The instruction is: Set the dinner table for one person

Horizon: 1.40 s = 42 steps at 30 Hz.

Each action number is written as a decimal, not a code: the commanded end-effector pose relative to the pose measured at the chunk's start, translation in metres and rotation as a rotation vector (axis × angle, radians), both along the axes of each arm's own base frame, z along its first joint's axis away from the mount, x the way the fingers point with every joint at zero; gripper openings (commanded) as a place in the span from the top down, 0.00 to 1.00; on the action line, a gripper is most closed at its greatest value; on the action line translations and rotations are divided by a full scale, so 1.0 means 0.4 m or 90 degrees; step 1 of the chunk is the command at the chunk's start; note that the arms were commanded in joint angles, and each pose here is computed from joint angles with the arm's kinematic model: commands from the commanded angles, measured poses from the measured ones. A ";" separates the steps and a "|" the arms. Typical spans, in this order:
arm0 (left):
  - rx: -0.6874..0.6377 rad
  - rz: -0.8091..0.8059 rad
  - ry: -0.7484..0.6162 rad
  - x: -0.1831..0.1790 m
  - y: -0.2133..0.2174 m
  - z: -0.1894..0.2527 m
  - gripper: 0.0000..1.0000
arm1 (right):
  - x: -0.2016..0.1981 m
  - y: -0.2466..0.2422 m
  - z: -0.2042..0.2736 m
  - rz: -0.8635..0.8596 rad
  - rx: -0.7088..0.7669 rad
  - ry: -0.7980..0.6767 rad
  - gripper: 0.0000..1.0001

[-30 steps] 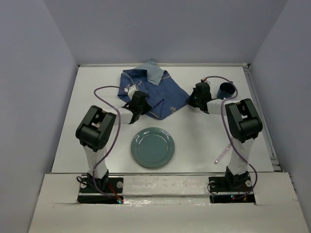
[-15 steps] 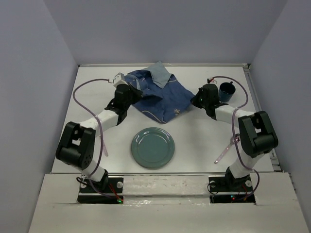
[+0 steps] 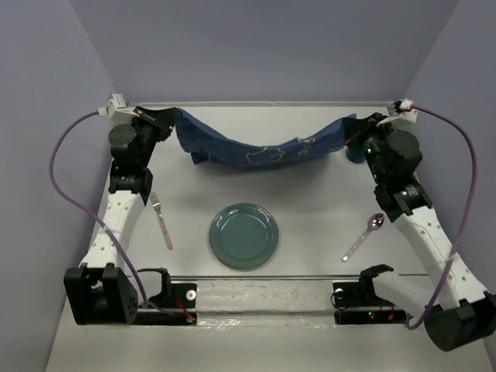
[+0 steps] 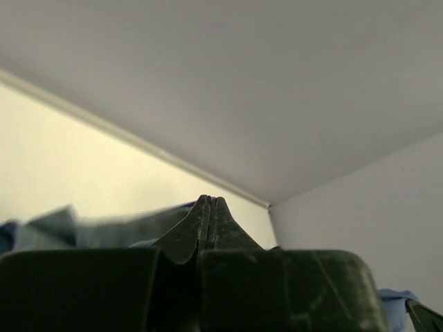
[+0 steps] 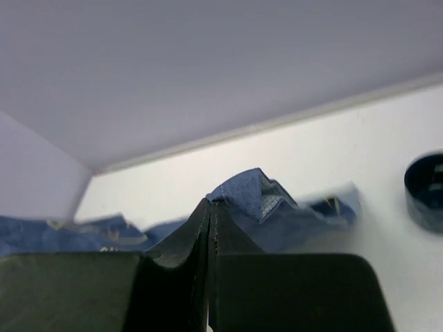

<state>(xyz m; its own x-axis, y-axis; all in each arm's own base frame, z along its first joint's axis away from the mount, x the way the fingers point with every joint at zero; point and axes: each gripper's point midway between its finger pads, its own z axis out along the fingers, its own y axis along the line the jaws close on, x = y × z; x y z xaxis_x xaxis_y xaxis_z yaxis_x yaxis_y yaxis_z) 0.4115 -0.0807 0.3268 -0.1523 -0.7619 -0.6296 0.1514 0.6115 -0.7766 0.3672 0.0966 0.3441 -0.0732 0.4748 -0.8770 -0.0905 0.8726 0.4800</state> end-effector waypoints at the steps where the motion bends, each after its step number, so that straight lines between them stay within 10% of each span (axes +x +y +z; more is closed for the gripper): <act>1: -0.018 -0.029 -0.145 -0.080 0.026 0.247 1.00 | -0.064 -0.048 0.160 -0.030 -0.021 -0.067 1.00; 11: -0.009 -0.013 -0.199 -0.082 0.072 0.367 1.00 | -0.065 -0.047 0.320 -0.026 -0.033 -0.132 1.00; 24: 0.008 0.044 -0.133 0.234 0.160 0.378 1.00 | 0.339 0.058 0.374 0.013 -0.036 -0.127 1.00; 33: 0.035 0.039 -0.239 0.206 0.186 0.595 1.00 | 0.281 0.044 0.612 0.020 -0.031 -0.235 1.00; 42: -0.008 0.016 -0.169 0.143 0.175 0.275 1.00 | 0.293 0.075 0.214 0.064 -0.033 -0.066 1.00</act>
